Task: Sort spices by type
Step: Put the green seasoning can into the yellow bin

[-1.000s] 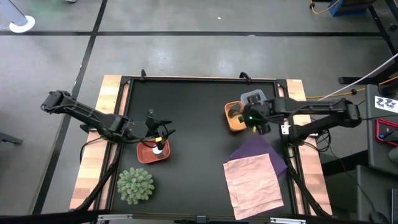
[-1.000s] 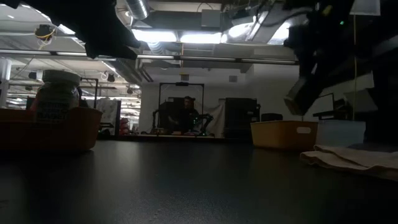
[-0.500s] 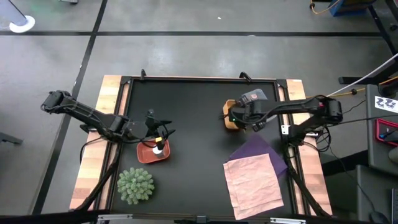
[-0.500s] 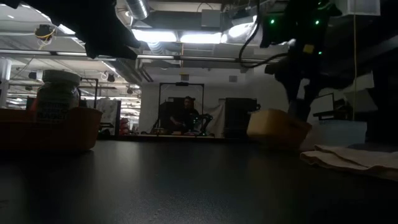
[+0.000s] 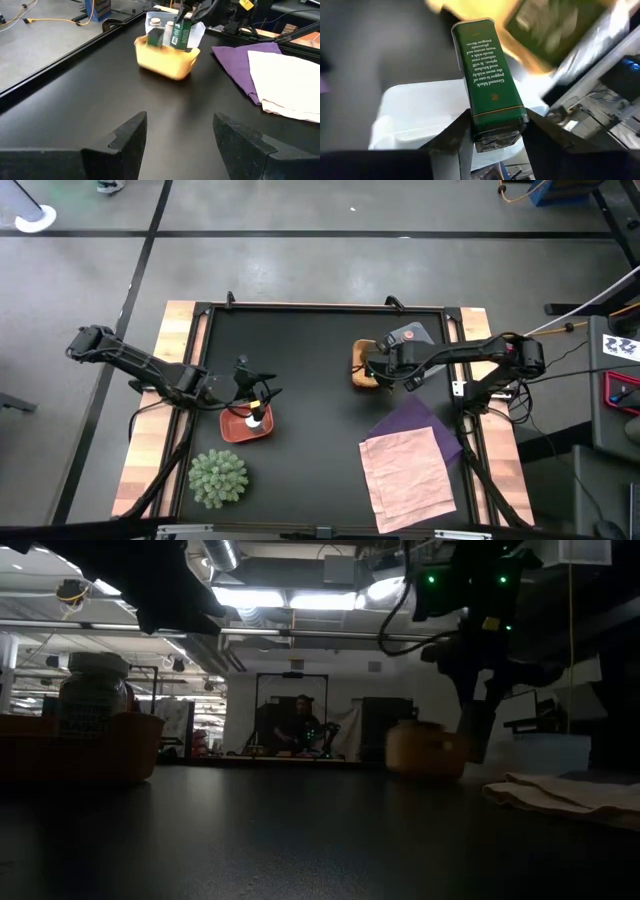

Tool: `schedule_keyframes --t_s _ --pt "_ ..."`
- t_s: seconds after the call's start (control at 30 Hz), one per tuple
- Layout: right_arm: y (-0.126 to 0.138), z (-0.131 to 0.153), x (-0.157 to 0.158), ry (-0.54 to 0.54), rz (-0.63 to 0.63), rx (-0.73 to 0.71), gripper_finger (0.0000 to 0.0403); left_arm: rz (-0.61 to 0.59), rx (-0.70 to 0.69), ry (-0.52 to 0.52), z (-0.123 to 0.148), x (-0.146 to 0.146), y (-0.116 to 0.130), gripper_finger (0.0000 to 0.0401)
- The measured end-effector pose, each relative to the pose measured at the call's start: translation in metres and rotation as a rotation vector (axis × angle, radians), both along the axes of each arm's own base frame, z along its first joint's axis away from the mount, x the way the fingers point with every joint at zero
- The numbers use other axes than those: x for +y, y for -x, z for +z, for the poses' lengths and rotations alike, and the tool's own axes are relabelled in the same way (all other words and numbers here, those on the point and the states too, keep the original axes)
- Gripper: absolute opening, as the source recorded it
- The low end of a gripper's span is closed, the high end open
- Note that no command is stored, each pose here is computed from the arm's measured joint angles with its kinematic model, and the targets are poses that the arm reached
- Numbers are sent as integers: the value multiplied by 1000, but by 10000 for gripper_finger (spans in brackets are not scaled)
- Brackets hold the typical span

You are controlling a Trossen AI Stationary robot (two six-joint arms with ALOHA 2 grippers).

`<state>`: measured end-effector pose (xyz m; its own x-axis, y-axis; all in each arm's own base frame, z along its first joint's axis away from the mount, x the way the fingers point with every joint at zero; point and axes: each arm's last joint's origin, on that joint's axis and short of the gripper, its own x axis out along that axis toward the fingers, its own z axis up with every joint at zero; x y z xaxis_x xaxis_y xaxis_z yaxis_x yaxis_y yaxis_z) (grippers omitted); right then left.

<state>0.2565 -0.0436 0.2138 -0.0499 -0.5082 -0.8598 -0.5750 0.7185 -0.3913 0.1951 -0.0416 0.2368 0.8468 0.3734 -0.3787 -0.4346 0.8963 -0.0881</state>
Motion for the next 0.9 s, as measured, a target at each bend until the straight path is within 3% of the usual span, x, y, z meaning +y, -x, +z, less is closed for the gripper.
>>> schedule_keyframes --t_s 0.47,0.67,0.9 --pt "-19 40 -2 20 28 -119 143 0 0 0 0 0 0 211" --pt "-27 39 0 -94 101 -182 143 0 0 0 0 0 0 211" --pt "-37 24 -1 -92 110 -139 143 0 0 0 0 0 0 211"
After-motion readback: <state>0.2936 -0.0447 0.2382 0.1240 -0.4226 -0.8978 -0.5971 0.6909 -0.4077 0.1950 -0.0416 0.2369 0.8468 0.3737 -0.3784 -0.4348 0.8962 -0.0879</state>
